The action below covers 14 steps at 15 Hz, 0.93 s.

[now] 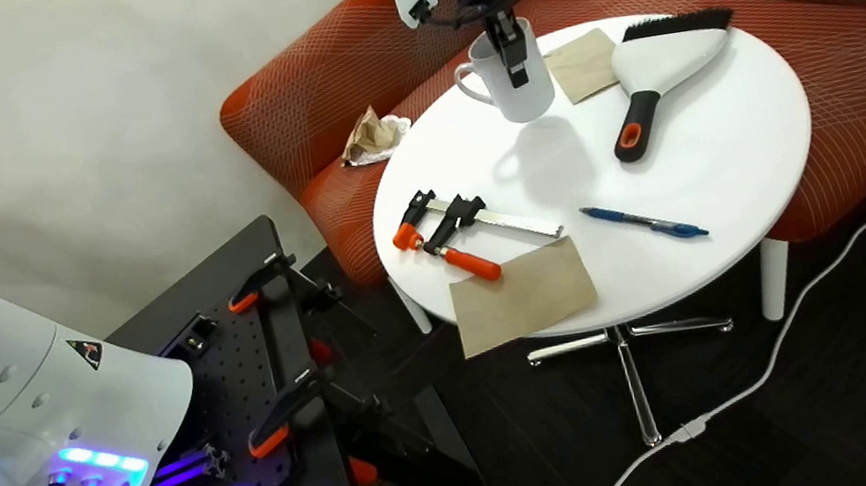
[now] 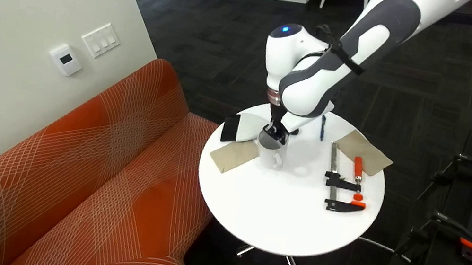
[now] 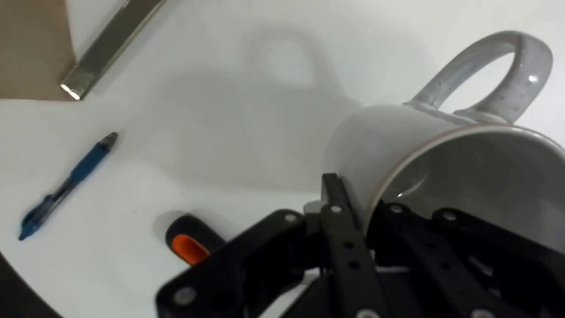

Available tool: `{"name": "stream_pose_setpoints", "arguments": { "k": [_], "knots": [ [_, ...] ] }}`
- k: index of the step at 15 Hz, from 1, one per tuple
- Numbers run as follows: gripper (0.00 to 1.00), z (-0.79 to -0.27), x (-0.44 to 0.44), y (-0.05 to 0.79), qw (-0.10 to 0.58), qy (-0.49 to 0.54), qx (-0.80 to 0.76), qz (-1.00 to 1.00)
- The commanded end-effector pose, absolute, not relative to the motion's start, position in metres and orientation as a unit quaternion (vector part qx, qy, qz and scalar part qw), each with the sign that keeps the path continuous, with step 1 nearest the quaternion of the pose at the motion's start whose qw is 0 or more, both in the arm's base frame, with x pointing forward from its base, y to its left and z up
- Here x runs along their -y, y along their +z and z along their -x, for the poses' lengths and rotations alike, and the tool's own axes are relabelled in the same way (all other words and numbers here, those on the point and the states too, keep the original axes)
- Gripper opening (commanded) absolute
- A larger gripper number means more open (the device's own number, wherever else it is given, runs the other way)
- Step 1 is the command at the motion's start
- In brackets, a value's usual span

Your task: Move the white mug to the right

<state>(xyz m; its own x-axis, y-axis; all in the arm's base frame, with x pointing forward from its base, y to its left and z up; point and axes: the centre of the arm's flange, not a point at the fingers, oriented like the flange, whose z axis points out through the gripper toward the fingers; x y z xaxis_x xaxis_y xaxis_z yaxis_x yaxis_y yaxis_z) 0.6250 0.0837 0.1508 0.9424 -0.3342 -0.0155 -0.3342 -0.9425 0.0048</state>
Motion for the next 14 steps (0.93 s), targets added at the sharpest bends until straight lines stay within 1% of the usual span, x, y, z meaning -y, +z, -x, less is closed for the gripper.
{"name": "stream_pose_setpoints", "arguments": {
  "k": [1, 8, 14],
  "knots": [
    [0.03, -0.620, -0.060, 0.178, 0.004, 0.003, 0.232, -0.973],
    [0.03, -0.635, -0.026, 0.170, 0.008, 0.000, 0.305, -0.952],
    [0.03, -0.642, -0.014, 0.156, 0.000, -0.017, 0.324, -0.946]
  ]
}}
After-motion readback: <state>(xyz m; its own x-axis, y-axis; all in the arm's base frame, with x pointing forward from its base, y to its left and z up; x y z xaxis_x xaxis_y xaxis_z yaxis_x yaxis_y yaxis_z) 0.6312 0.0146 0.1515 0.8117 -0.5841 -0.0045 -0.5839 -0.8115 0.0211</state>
